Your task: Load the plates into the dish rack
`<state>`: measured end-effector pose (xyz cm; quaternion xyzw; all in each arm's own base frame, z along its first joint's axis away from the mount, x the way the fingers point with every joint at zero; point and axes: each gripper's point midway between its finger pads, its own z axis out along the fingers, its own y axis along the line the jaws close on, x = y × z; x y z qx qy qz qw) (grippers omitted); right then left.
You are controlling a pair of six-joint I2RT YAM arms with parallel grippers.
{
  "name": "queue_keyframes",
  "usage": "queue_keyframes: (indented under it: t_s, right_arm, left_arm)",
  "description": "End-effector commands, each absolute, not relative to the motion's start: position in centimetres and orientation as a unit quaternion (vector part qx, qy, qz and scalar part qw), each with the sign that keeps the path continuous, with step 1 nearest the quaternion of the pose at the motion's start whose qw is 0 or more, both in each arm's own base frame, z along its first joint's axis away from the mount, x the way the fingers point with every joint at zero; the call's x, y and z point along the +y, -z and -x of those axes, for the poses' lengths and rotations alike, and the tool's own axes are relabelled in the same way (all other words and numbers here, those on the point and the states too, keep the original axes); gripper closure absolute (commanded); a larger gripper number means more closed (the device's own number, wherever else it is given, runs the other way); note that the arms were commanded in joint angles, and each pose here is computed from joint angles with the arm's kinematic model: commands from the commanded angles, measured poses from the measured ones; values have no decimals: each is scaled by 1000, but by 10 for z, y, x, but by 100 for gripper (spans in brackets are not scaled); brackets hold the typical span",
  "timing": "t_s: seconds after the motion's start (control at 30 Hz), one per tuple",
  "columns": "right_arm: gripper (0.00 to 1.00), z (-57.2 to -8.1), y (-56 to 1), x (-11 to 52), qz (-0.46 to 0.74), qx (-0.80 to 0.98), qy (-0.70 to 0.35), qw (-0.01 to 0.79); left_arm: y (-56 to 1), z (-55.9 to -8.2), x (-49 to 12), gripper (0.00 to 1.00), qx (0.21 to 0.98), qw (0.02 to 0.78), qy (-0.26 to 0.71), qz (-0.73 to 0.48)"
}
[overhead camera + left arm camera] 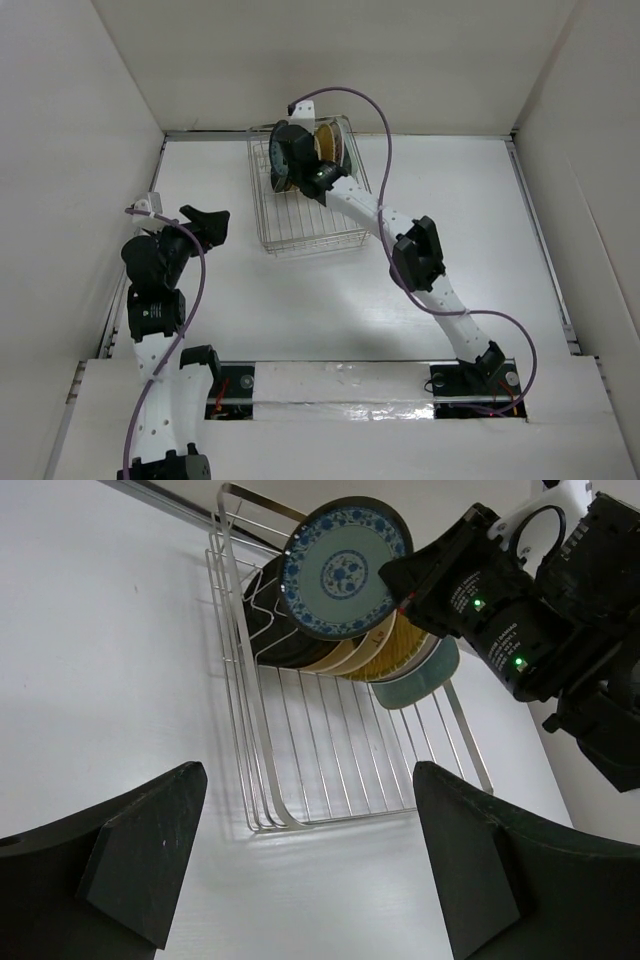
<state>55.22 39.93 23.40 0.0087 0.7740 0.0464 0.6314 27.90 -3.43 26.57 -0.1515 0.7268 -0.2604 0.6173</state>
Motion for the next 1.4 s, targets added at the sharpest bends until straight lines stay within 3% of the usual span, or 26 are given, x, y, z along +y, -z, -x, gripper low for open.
queue_keyframes:
  t_s: [0.0,0.47,0.5,0.53,0.6,0.67,0.77,1.07,1.37]
  right_arm:
    - [100,-555,-263,388,-34,748,-14,663]
    - [100,-532,-206,431,34,737,71,672]
    - [97,-531,-207,431,32,737,67,672]
    - [77,-530,-210,432,29,736,55,674]
    - [56,-527,-215,433,30,737,40,674]
    - [40,-524,-233,438,30,730,7,683]
    - [24,-509,-271,439,21,717,-61,694]
    - [1,-411,-405,400,40,648,-245,720]
    - [1,-318,-457,271,-18,594,-283,753]
  left_arm:
    - [-281,-280,-42,18,713,631,279,125]
    - [-277,-284,-42,18,715,625,285,130]
    - [-277,-284,-41,18,715,625,284,131]
    - [-276,-285,-39,17,717,624,281,135]
    - [-275,-285,-39,17,719,621,283,132]
    - [-274,-285,-38,16,718,622,284,131]
    - [-277,-285,-38,15,717,624,283,127]
    - [-278,-284,-42,10,716,628,285,107]
    - [-311,-276,-59,6,676,652,336,70]
